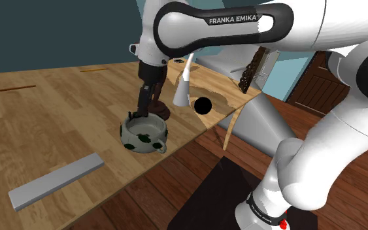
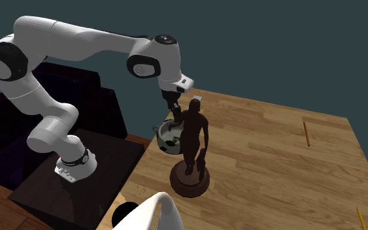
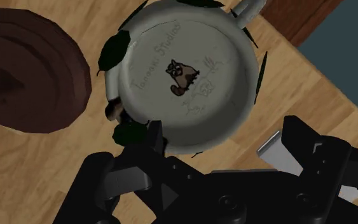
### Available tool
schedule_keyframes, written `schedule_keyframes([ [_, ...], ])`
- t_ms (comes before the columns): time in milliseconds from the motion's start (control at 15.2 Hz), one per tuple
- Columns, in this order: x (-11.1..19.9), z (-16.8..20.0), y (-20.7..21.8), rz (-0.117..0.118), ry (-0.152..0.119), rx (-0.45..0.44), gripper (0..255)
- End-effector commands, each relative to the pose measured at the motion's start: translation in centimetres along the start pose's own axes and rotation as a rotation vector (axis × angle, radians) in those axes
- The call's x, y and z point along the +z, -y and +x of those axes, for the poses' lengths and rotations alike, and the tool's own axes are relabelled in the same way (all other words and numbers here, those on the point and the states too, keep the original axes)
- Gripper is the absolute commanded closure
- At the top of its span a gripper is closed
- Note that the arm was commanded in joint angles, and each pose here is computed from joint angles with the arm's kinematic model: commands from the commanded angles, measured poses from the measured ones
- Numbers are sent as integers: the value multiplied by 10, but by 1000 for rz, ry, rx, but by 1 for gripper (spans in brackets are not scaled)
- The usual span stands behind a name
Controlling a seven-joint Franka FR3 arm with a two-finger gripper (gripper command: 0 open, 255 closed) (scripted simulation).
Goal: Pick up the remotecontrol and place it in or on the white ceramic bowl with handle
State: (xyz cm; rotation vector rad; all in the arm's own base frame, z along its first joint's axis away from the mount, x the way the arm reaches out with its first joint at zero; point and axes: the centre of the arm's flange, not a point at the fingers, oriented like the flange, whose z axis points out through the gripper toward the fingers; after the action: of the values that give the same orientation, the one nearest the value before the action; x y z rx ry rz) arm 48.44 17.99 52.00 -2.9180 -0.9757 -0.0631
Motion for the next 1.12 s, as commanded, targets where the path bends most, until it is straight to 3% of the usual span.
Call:
schedule_keyframes([
  [0, 11, 21, 12, 0, 7, -64, 0],
  [1056, 104, 163, 147, -5, 66, -561, 0],
])
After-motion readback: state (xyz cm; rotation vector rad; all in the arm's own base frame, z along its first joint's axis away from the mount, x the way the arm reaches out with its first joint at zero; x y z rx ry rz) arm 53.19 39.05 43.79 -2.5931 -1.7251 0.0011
